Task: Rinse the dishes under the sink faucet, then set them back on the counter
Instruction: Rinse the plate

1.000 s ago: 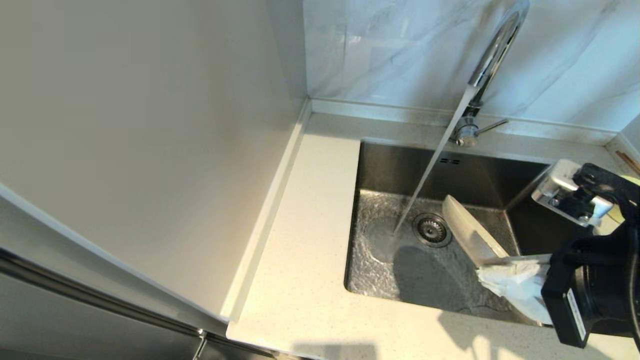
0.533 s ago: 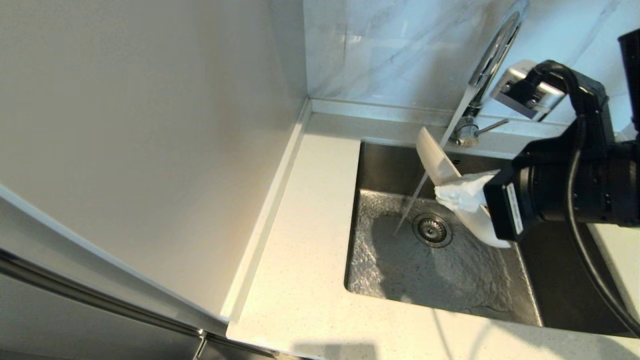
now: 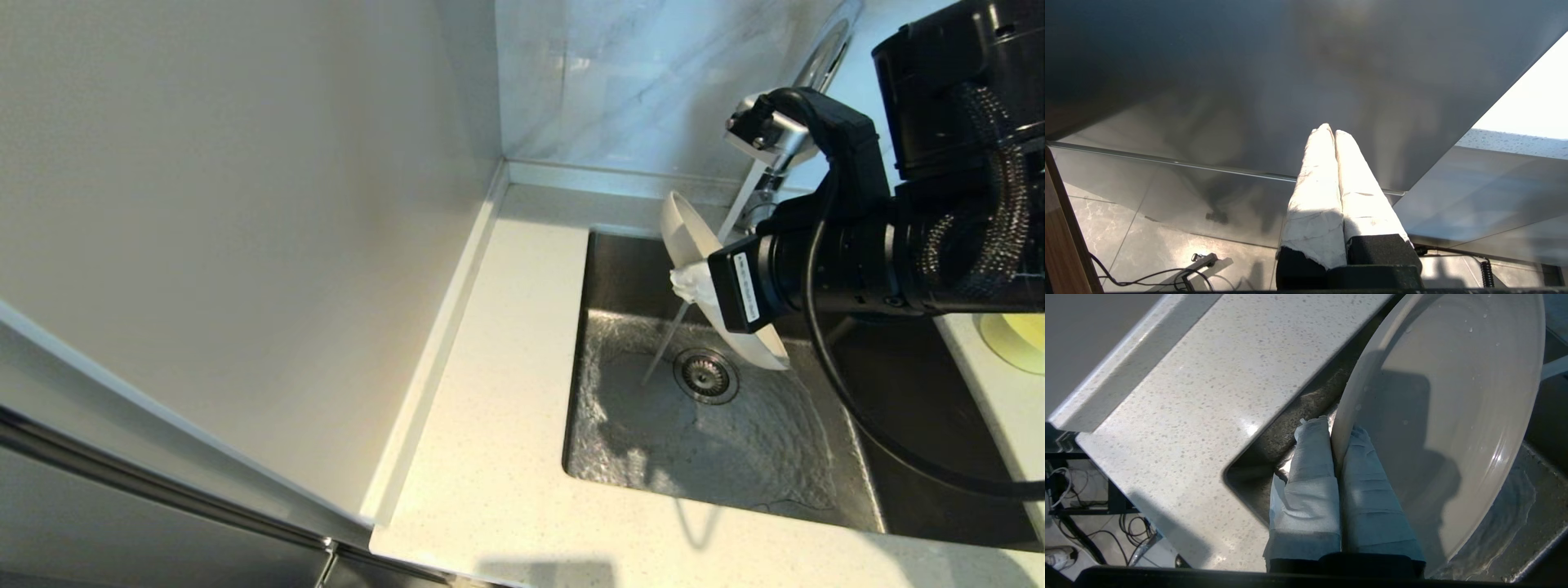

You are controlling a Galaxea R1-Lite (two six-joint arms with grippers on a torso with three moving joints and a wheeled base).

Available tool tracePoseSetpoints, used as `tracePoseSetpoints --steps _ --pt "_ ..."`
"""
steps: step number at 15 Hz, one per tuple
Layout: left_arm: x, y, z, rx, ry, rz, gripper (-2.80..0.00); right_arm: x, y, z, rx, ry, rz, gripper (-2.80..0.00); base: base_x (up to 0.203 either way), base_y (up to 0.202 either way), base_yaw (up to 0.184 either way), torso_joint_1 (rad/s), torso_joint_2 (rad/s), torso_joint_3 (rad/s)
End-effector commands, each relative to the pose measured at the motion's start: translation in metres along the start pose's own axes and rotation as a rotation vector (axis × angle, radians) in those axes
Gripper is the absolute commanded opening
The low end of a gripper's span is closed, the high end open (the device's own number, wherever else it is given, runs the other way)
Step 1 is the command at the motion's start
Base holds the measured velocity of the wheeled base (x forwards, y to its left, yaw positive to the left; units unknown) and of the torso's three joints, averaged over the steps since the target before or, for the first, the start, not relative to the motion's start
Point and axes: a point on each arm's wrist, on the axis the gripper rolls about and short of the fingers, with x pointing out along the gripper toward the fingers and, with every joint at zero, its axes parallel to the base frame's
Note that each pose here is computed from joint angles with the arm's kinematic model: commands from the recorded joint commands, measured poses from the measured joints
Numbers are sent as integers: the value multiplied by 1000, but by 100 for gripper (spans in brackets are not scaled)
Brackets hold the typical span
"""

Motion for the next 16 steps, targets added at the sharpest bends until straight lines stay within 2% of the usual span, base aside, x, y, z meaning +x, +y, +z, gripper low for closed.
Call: tracePoseSetpoints --steps 1,9,13,16 --pt "0 0 0 0 0 -1 -280 10 -4 -2 5 23 -18 -280 0 0 0 0 0 0" --pt "0 0 0 0 0 0 -280 30 -42 -12 93 82 -138 -280 0 0 0 0 0 0" --pt "0 0 0 0 0 -1 -280 25 -61 -15 232 96 -196 -280 0 0 0 0 0 0" --pt "0 0 0 0 0 -1 -280 18 -78 -19 381 114 -227 -280 0 0 0 0 0 0"
